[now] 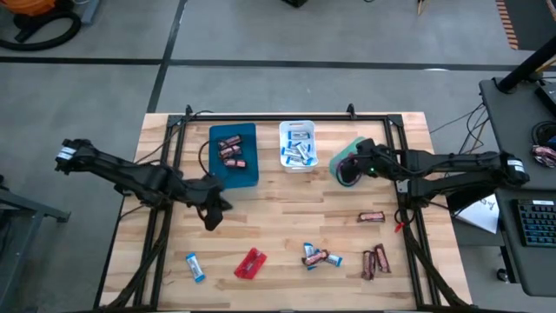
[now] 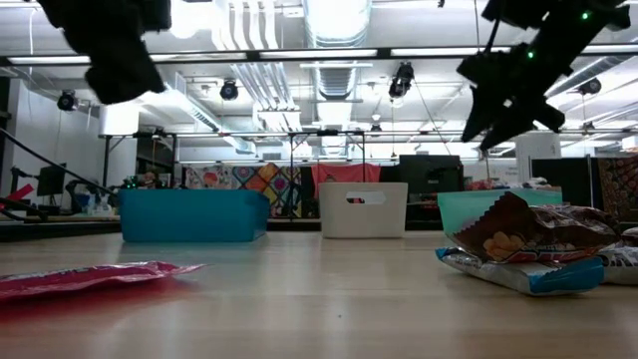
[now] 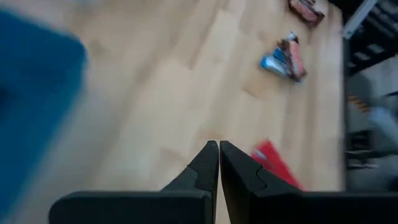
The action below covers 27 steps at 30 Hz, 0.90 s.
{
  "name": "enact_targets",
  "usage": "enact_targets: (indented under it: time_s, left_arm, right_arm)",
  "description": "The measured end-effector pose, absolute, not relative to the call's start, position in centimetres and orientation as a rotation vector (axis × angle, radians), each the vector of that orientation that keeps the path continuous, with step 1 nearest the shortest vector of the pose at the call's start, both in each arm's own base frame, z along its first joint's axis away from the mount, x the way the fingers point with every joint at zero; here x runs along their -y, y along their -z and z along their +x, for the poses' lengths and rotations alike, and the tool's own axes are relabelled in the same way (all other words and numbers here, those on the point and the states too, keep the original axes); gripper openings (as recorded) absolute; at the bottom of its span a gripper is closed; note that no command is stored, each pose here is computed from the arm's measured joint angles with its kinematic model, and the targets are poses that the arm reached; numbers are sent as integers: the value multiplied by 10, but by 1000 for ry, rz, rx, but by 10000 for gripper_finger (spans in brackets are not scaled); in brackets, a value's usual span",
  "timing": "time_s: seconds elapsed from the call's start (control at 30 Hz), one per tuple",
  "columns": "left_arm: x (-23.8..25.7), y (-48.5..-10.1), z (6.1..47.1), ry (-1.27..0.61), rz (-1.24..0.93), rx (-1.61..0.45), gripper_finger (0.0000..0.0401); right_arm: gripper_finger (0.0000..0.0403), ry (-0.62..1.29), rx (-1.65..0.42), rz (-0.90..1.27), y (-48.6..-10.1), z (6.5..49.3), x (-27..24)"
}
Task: Sort candy
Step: Put the white chocolate into the white bin
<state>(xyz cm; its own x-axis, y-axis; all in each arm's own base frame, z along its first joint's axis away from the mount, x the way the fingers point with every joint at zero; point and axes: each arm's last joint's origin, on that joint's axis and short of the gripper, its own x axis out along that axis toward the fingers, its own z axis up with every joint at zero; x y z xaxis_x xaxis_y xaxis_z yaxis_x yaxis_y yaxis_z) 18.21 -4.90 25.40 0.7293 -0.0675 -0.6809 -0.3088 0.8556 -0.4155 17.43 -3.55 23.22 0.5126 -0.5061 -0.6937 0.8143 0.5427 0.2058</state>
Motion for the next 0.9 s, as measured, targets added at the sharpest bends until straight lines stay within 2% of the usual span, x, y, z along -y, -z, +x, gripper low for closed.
enact_targets:
  time_s: [0.23, 0.5, 0.77, 0.9]
  left_arm:
    - [76, -233, 187, -128, -935, -1028, 0]
    - [121, -206, 182, -346, -1175, -1228, 0]
    - [162, -186, 158, -607, -1296, -1354, 0]
    - [167, -181, 149, -724, -1259, -1398, 0]
  right_arm:
    - [203, 765, -621, 516, -241, 179, 26]
    - [203, 719, -655, 457, -240, 180, 20]
    - [203, 687, -683, 404, -239, 181, 18]
    - [203, 679, -691, 387, -239, 181, 18]
